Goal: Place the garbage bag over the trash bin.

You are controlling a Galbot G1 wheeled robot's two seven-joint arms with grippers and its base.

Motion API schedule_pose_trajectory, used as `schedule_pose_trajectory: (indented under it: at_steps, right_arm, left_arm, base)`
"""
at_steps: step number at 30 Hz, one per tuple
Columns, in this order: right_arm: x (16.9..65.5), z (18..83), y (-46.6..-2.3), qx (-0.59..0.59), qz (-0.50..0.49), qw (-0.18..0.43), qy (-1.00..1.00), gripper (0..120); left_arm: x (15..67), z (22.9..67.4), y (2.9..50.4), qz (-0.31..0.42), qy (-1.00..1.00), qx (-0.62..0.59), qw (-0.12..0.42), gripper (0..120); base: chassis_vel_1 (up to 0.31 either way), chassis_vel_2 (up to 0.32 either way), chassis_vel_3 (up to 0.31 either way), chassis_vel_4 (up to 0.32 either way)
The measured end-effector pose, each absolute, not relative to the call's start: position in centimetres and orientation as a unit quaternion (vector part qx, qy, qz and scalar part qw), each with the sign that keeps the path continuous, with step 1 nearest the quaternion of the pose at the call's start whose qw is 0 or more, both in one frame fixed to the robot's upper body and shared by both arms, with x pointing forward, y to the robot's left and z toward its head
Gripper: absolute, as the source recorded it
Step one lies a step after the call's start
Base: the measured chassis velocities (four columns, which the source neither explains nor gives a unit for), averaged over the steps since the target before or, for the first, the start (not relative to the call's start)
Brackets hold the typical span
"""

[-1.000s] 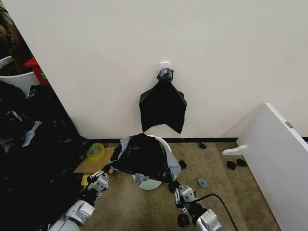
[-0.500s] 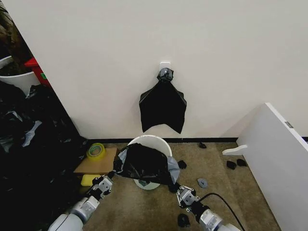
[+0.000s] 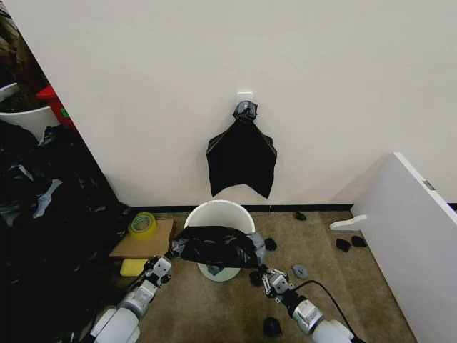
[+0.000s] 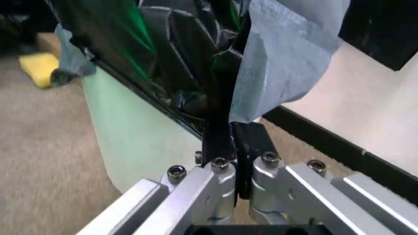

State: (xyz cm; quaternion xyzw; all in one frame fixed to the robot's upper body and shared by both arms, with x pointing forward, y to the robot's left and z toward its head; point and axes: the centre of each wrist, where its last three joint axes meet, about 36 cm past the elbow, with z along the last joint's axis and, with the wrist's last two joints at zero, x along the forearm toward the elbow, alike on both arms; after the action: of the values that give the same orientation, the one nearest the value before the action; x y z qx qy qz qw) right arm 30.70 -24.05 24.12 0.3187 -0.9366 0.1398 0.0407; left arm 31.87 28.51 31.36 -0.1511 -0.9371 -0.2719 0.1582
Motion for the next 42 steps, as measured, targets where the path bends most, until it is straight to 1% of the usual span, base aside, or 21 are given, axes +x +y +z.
schedule_pose_trajectory:
  at_steps: [5,8,10,12,13,16,17,18,20,21,23,25,28,29,30,32,34,37,39,40,42]
  right_arm:
    - [31.3,23.4,-24.3,0.319,0.111,0.028,-0.941,0]
    - [31.0,23.6,-24.6,0.325,0.100,0.021,-0.940,6]
    - [30.3,24.1,-25.2,0.343,0.092,0.007,-0.935,16]
    - [30.0,24.3,-25.9,0.357,0.094,-0.003,-0.929,23]
    - [30.0,24.3,-25.9,0.357,0.094,-0.003,-0.929,23]
    - [29.6,24.7,-27.8,0.389,0.102,-0.024,-0.915,38]
    - [29.6,24.7,-27.8,0.389,0.102,-0.024,-0.915,38]
    - [29.5,25.1,-28.7,0.399,0.111,-0.034,-0.910,46]
    - [29.3,25.8,-29.7,0.407,0.121,-0.049,-0.904,54]
    - [29.3,25.8,-29.7,0.407,0.121,-0.049,-0.904,54]
    - [29.5,27.9,-31.0,0.419,0.133,-0.085,-0.894,64]
    - [29.5,28.9,-31.5,0.431,0.136,-0.103,-0.886,70]
    - [29.7,30.5,-31.7,0.433,0.133,-0.131,-0.882,83]
    - [29.7,30.5,-31.7,0.433,0.133,-0.131,-0.882,83]
    - [30.0,30.8,-30.9,0.419,0.120,-0.133,-0.890,88]
    - [30.5,31.4,-29.4,0.379,0.103,-0.130,-0.911,97]
    - [30.8,32.0,-27.9,0.337,0.086,-0.119,-0.930,99]
    - [31.3,33.8,-24.9,0.250,0.048,-0.060,-0.965,100]
    - [31.3,33.8,-24.9,0.250,0.048,-0.060,-0.965,100]
    - [31.8,34.6,-23.4,0.209,0.026,-0.022,-0.977,100]
    - [32.8,35.2,-21.9,0.179,0.006,0.008,-0.984,100]
  left_arm:
    - [32.2,31.2,28.2,-0.235,-0.949,-0.143,0.157,0]
    - [32.0,31.6,28.3,-0.215,-0.955,-0.140,0.147,7]
    - [31.5,32.5,28.5,-0.215,-0.956,-0.141,0.140,15]
    - [31.0,33.1,28.8,-0.222,-0.955,-0.140,0.140,23]
    - [31.0,33.1,28.8,-0.222,-0.955,-0.140,0.140,23]
    - [29.9,34.5,29.1,-0.240,-0.952,-0.127,0.142,37]
    - [29.9,34.5,29.1,-0.240,-0.952,-0.127,0.142,37]
    - [29.2,35.2,29.2,-0.249,-0.951,-0.118,0.141,45]
    - [28.3,36.0,29.5,-0.265,-0.949,-0.106,0.136,55]
    - [28.3,36.0,29.5,-0.265,-0.949,-0.106,0.136,55]
    - [26.8,36.9,30.0,-0.305,-0.941,-0.085,0.121,65]
    - [26.2,37.1,30.3,-0.319,-0.938,-0.081,0.106,69]
    - [25.3,37.1,30.3,-0.315,-0.942,-0.100,0.055,81]
    - [25.3,37.1,30.3,-0.315,-0.942,-0.100,0.055,81]
    - [25.3,37.0,30.3,-0.306,-0.944,-0.115,0.034,88]
    - [25.9,36.5,30.5,-0.297,-0.946,-0.126,0.025,97]
    - [26.7,36.0,30.7,-0.292,-0.948,-0.122,0.028,99]
    - [28.7,35.3,31.3,-0.266,-0.957,-0.108,0.049,100]
    - [28.8,35.3,31.3,-0.264,-0.957,-0.108,0.050,100]
    - [29.6,35.2,31.5,-0.237,-0.963,-0.109,0.068,100]
    - [30.3,35.0,31.7,-0.191,-0.970,-0.130,0.081,100]
  base:
    - [0.000,0.000,0.000,0.000]
    - [0.000,0.000,0.000,0.000]
    - [0.000,0.000,0.000,0.000]
    - [0.000,0.000,0.000,0.000]
    - [0.000,0.000,0.000,0.000]
    - [0.000,0.000,0.000,0.000]
    - [0.000,0.000,0.000,0.000]
    - [0.000,0.000,0.000,0.000]
    - [0.000,0.000,0.000,0.000]
    - [0.000,0.000,0.000,0.000]
    - [0.000,0.000,0.000,0.000]
    - [0.000,0.000,0.000,0.000]
    - [0.000,0.000,0.000,0.000]
    - [0.000,0.000,0.000,0.000]
    - [0.000,0.000,0.000,0.000]
    - [0.000,0.000,0.000,0.000]
    - [0.000,0.000,0.000,0.000]
    - [0.000,0.000,0.000,0.000]
    - [0.000,0.000,0.000,0.000]
    - [0.000,0.000,0.000,0.000]
    - [0.000,0.000,0.000,0.000]
